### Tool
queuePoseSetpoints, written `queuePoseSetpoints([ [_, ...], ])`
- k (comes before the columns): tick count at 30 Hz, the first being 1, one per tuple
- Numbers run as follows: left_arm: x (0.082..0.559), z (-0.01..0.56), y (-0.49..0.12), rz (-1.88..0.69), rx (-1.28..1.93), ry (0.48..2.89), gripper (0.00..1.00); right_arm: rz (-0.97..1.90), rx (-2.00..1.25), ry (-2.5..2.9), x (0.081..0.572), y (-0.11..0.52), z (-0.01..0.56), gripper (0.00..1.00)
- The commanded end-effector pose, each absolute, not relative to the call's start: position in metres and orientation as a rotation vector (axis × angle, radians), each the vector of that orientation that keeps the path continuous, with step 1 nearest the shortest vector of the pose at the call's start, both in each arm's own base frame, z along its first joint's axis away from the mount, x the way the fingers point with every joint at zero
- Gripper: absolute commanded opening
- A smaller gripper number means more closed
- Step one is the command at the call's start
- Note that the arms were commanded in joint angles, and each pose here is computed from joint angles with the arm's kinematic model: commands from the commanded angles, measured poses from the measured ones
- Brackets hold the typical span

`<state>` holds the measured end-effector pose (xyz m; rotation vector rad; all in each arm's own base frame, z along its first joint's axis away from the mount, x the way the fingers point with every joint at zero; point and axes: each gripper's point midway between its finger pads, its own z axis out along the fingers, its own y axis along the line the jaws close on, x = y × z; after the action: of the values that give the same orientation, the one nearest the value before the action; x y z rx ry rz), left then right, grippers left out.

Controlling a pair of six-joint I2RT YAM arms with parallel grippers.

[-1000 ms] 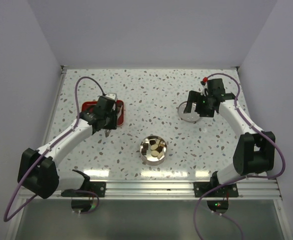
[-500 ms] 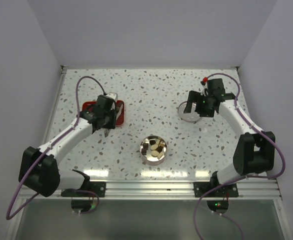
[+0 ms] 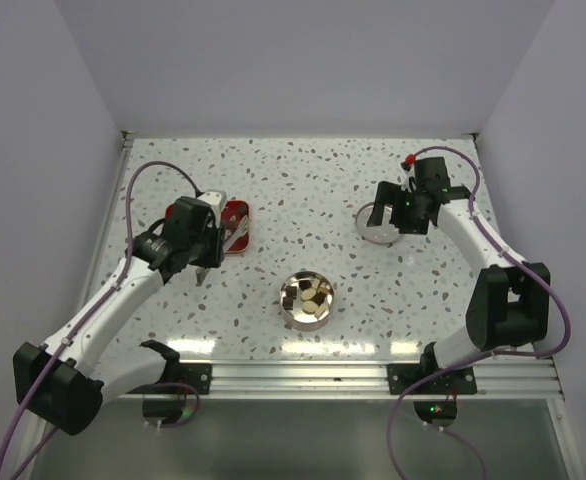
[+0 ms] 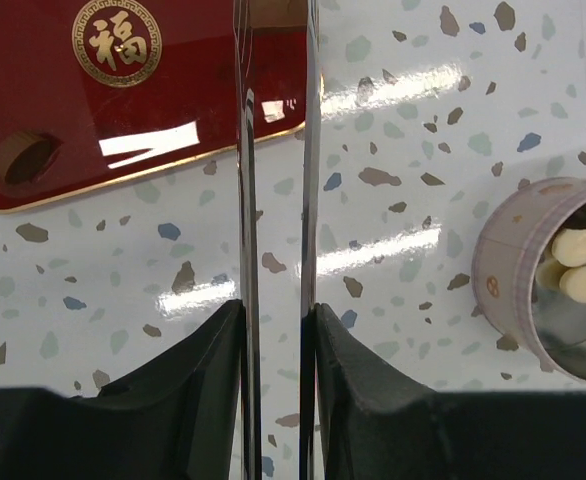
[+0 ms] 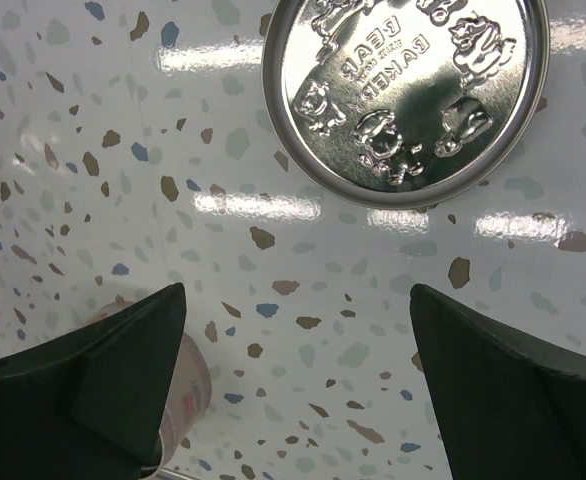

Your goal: Pack the chocolate

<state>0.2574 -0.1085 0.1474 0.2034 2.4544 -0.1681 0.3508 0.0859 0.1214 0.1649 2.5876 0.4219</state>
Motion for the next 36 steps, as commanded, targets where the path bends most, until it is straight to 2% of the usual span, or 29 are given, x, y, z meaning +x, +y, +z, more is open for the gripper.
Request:
queuePoseSetpoints([
  [1, 0.245, 0.169, -0.118, -0.276, 0.262, 2.429, 0.29, 0.453, 0.150, 2.560, 0.357, 0.089, 0.130, 0.97],
  [7, 0.223, 0.168, -0.131, -0.394, 0.352, 2.407, 0.29, 0.470, 0.150, 2.557, 0.359, 0.092, 0.130, 0.97],
  [18, 0.185, 0.183, -0.200, -0.587, 0.522, 2.319, 0.29, 0.493, 0.157, 2.555, 0.361, 0.095, 0.131, 0.97],
  [26, 0.177, 0.200, -0.213, -0.622, 0.548, 2.267, 0.29, 0.491, 0.163, 2.558, 0.358, 0.094, 0.128, 0.97],
  [36, 0.142, 0.185, -0.222, -0.691, 0.651, 2.306, 0.29, 0.484, 0.163, 2.565, 0.358, 0.093, 0.126, 0.97],
])
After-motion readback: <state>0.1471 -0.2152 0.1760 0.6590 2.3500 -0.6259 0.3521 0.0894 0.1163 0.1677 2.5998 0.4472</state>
